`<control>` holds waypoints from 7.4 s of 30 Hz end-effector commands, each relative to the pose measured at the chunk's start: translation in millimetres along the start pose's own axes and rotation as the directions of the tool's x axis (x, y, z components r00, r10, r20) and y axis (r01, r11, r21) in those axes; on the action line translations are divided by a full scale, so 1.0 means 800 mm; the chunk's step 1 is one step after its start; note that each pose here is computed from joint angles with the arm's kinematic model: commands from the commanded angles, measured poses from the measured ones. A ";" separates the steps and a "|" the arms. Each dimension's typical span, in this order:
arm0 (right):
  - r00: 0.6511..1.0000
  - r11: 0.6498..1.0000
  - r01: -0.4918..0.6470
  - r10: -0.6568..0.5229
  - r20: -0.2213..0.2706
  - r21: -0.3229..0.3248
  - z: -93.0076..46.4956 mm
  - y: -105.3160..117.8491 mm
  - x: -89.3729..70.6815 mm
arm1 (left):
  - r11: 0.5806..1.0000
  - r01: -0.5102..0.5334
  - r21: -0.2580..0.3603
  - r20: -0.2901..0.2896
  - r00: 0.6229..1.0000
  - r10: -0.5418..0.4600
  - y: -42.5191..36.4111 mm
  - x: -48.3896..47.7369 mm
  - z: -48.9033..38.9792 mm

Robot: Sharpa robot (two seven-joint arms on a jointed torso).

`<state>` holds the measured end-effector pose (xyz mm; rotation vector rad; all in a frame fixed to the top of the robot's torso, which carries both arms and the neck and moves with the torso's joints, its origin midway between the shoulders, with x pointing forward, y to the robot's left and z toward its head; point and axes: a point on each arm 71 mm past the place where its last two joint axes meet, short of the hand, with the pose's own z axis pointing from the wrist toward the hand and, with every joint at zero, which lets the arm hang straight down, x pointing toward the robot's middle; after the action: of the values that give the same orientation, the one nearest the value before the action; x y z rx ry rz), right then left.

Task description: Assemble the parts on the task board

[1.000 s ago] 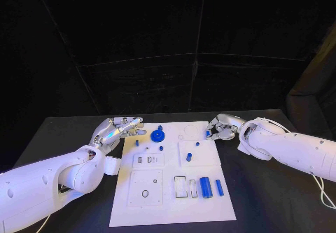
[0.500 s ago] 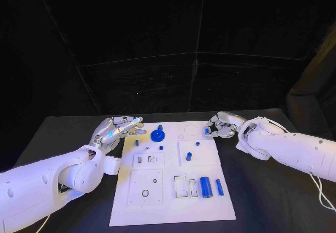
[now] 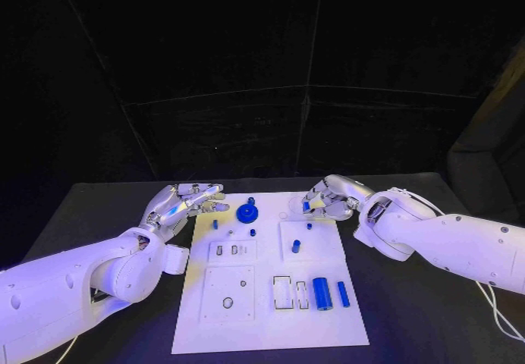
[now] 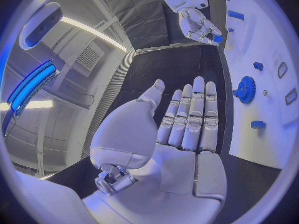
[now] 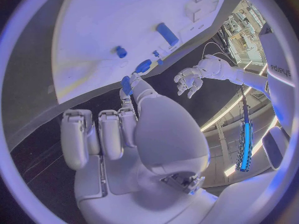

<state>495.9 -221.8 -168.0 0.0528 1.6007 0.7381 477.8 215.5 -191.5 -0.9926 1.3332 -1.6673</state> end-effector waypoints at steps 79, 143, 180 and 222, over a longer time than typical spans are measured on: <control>0.946 0.974 0.210 -0.225 -0.234 -0.090 0.047 0.138 0.149 | 1.000 0.018 0.012 0.003 1.000 -0.018 -0.0068 -0.001 0.005; 0.993 0.992 -0.117 0.116 -0.029 -0.051 -0.013 0.046 -0.020 | 0.599 -0.657 -0.457 -0.476 0.750 0.459 0.0036 -0.008 0.020; 0.999 0.996 -0.035 0.033 0.028 0.084 -0.011 0.019 -0.041 | 0.145 -0.920 -0.365 -0.745 0.382 0.547 0.0342 0.059 0.097; 1.000 0.998 -0.005 0.006 -0.005 0.063 0.001 0.028 -0.031 | 0.134 -0.934 -0.330 -0.779 0.350 0.521 0.0435 0.082 0.106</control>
<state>492.9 -215.5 -136.1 0.1161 1.6279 0.6941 532.5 118.0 -205.9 -0.0232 2.4600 -0.4048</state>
